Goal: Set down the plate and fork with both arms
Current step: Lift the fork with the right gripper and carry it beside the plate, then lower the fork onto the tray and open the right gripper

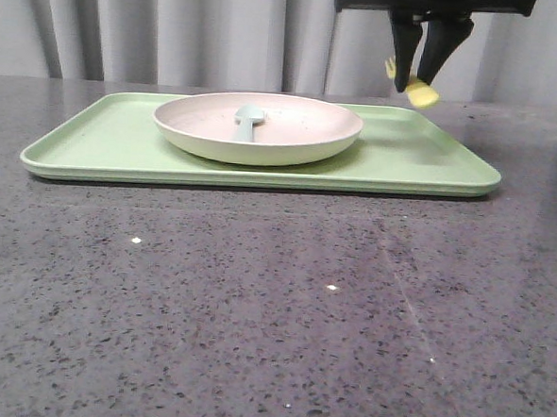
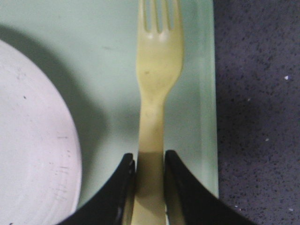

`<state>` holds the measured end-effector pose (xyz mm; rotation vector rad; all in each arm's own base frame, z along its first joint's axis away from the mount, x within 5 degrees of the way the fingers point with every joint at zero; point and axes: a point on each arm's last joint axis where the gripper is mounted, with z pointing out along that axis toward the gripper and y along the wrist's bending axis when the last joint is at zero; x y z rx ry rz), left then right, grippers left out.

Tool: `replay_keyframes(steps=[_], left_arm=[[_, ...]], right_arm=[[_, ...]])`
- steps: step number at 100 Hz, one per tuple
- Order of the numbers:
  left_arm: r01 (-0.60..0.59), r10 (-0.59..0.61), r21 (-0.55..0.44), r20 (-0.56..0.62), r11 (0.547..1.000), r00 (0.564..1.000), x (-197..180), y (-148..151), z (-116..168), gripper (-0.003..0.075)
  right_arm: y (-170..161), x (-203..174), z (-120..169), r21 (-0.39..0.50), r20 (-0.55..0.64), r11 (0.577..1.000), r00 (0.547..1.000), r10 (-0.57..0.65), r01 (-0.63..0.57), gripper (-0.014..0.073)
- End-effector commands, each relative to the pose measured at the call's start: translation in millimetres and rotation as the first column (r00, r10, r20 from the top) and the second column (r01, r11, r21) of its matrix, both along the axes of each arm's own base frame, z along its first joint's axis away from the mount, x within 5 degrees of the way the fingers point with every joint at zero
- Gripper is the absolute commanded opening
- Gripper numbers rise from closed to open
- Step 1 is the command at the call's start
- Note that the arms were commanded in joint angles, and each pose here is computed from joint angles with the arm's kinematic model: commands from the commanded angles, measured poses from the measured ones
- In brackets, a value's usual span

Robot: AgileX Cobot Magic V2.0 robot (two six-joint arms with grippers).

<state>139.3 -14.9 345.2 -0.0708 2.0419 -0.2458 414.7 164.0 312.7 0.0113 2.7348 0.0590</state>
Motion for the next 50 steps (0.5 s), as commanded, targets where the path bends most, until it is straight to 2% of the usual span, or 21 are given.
replay_keyframes(steps=[1, 36, 41, 50], left_arm=[[-0.017, 0.019, -0.023, 0.104, 1.0, 0.994, 1, 1, 16, 0.0228], [-0.018, 0.019, -0.014, 0.105, 1.0, 0.994, 2, 1, 16, 0.0228], [-0.018, 0.019, -0.014, 0.105, 1.0, 0.994, 2, 1, 16, 0.0228], [-0.018, 0.019, -0.014, 0.105, 1.0, 0.994, 2, 1, 16, 0.0228]], right_arm=[[-12, -15, 19, -0.047, -0.027, 0.999, 1.0, -0.01, 0.009, -0.0065], [-6, -6, -6, -0.05, -0.093, 0.999, 0.996, -0.008, 0.003, -0.0057], [-6, -6, -6, -0.051, -0.095, 0.999, 0.995, -0.007, 0.002, -0.0033], [-6, -6, -6, -0.052, -0.093, 0.999, 0.996, -0.001, -0.003, 0.0064]])
